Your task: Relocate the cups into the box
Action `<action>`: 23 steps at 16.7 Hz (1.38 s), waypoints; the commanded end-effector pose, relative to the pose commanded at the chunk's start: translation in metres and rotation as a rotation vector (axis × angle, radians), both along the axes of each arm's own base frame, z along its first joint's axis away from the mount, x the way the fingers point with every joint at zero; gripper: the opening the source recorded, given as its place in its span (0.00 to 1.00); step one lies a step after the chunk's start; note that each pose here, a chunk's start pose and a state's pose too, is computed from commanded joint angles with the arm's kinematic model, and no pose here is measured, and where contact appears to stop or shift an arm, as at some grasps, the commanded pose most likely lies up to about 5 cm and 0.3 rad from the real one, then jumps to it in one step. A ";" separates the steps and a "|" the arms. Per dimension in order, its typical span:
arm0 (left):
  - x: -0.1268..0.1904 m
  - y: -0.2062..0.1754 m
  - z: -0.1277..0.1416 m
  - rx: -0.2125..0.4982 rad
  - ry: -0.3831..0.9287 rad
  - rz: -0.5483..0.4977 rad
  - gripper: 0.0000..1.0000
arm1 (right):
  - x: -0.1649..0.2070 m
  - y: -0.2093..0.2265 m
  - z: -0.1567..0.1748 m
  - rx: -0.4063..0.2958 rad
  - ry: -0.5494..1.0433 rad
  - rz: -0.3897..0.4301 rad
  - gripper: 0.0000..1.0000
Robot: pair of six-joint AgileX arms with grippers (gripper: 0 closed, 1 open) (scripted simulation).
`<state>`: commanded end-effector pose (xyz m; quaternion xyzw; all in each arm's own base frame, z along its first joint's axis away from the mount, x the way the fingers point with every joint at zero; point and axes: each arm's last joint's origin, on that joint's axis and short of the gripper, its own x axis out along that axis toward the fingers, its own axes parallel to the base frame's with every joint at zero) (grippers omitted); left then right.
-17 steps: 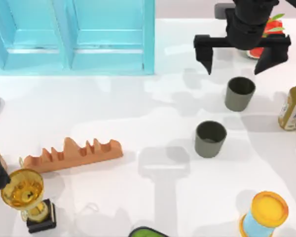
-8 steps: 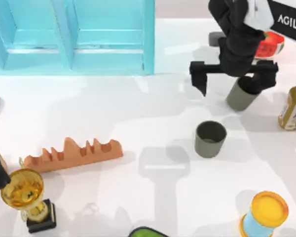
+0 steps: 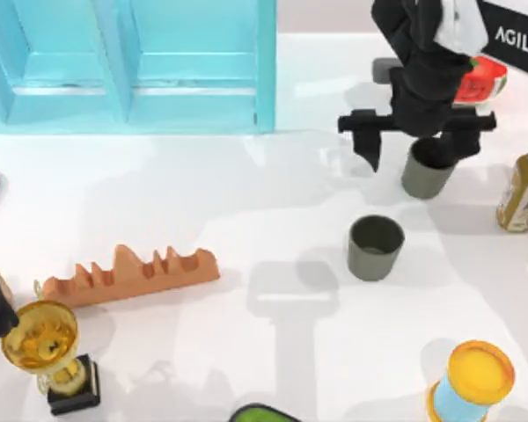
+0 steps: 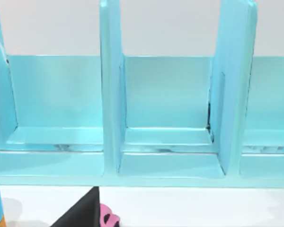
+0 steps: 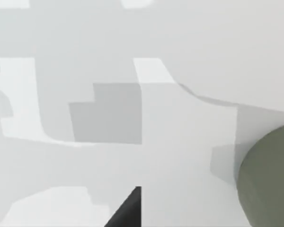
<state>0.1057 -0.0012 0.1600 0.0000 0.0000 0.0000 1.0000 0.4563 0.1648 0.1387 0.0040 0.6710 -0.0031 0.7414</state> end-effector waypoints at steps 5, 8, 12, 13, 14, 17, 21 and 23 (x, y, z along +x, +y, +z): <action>0.000 0.000 0.000 0.000 0.000 0.000 1.00 | 0.000 0.000 0.000 0.000 0.000 0.000 0.17; 0.000 0.000 0.000 0.000 0.000 0.000 1.00 | 0.000 0.000 0.000 0.000 0.000 0.000 0.00; 0.000 0.000 0.000 0.000 0.000 0.000 1.00 | 0.000 0.000 0.000 0.000 0.000 0.000 0.00; 0.000 0.000 0.000 0.000 0.000 0.000 1.00 | 0.000 0.000 0.000 0.000 0.000 0.000 0.00; 0.000 0.000 0.000 0.000 0.000 0.000 1.00 | 0.000 0.000 0.000 0.000 0.000 0.000 0.00; 0.000 0.000 0.000 0.000 0.000 0.000 1.00 | 0.000 0.000 0.001 0.001 -0.001 0.002 0.00; 0.000 0.000 0.000 0.000 0.000 0.000 1.00 | 0.005 -0.014 0.038 0.017 -0.035 0.029 0.00; 0.000 0.000 0.000 0.000 0.000 0.000 1.00 | 0.006 -0.033 0.064 0.013 -0.044 0.041 0.00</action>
